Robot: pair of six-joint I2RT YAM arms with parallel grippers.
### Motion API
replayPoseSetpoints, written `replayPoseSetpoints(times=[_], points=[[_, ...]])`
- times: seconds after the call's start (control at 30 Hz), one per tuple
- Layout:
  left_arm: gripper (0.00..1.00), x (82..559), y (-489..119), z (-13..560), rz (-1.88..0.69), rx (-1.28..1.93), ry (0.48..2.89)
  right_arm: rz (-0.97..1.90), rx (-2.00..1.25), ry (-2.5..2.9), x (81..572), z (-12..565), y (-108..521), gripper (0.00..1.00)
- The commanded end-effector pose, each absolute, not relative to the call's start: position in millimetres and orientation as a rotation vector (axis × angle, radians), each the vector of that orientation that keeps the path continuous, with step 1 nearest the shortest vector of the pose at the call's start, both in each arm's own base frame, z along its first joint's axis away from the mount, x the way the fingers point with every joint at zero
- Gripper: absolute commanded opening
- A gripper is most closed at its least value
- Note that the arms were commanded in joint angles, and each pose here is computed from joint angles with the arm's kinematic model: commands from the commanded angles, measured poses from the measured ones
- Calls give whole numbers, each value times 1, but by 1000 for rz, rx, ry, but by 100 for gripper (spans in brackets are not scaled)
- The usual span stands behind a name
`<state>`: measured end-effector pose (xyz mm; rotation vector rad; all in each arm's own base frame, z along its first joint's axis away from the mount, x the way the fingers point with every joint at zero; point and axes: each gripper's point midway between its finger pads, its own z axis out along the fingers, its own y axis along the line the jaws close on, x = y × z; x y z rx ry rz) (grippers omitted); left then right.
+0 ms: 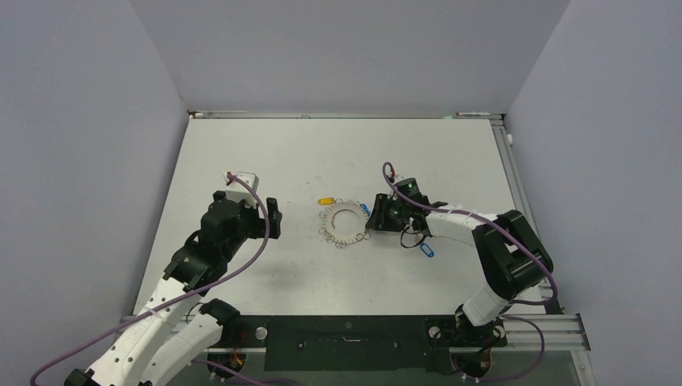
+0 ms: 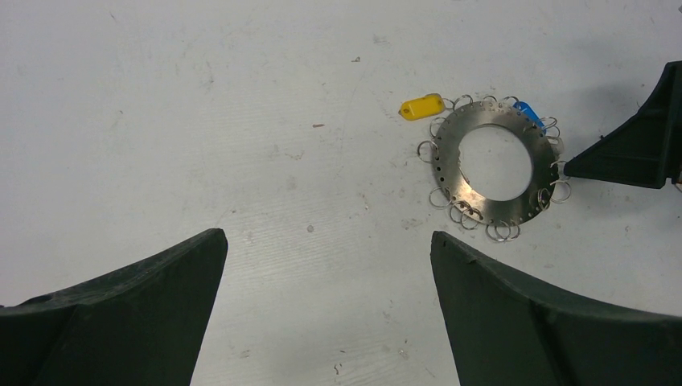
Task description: Put the keys on the keyring
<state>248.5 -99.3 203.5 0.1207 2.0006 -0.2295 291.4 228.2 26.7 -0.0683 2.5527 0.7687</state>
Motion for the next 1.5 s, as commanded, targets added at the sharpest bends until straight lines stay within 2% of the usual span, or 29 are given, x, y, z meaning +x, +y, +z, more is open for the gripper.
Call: replayPoseSetpoints(times=[0.0,0.33,0.97,1.2,1.47], points=[[96,260,-93,228,-228,36,1936,819,-70,2498,302,32,234,37],[96,262,-96,225,-247,39,1949,828,-51,2508,301,26,232,25],[96,263,-98,223,-251,58,1952,830,-32,2534,298,14,231,19],[96,263,-98,223,-257,61,1954,843,-41,2528,298,19,233,5],[96,263,-98,223,-260,61,1954,856,-103,2461,303,39,235,5]])
